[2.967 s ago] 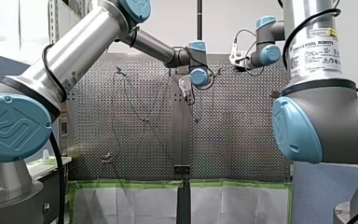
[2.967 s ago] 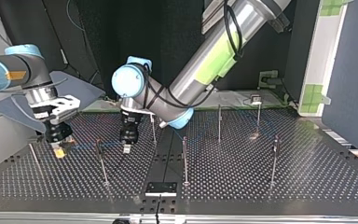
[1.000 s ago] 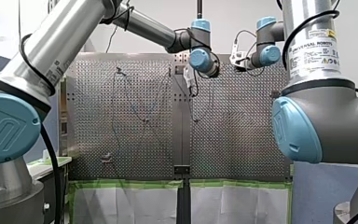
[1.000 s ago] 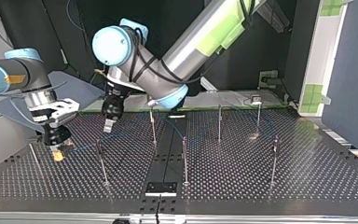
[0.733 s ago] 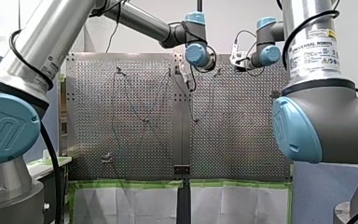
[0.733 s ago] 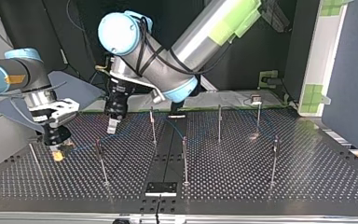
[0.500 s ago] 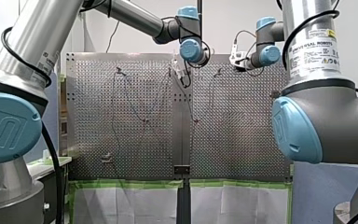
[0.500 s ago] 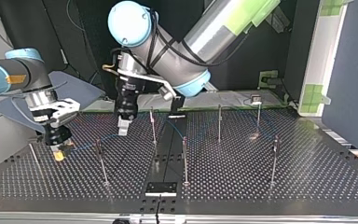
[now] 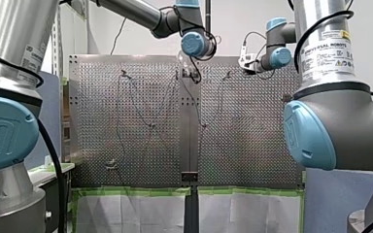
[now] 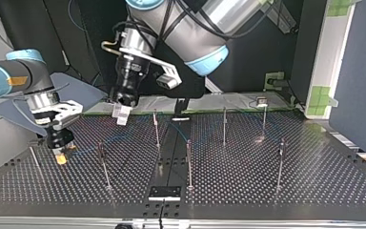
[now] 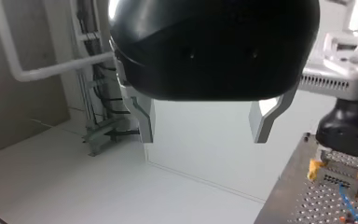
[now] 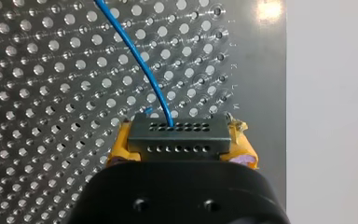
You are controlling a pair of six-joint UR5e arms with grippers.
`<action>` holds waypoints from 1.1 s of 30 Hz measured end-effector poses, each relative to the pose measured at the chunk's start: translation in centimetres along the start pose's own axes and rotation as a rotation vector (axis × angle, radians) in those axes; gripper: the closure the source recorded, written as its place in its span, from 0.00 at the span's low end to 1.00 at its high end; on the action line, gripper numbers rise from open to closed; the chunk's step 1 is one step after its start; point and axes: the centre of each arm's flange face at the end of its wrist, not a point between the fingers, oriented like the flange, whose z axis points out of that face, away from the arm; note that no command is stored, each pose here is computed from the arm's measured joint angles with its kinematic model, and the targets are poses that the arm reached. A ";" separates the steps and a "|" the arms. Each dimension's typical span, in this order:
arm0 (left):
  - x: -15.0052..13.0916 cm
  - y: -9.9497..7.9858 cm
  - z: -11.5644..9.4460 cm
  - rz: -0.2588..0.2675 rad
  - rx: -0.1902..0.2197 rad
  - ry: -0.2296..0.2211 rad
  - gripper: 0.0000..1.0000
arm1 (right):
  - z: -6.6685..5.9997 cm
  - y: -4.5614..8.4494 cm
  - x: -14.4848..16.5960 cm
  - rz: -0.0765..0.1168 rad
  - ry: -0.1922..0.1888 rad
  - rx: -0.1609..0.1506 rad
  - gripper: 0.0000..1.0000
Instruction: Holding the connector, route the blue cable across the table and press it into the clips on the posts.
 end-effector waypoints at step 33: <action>7.5 7.4 -6.7 0.000 -0.073 -0.044 0.00 | 0.1 0.0 -0.1 -0.004 -0.002 0.002 1.00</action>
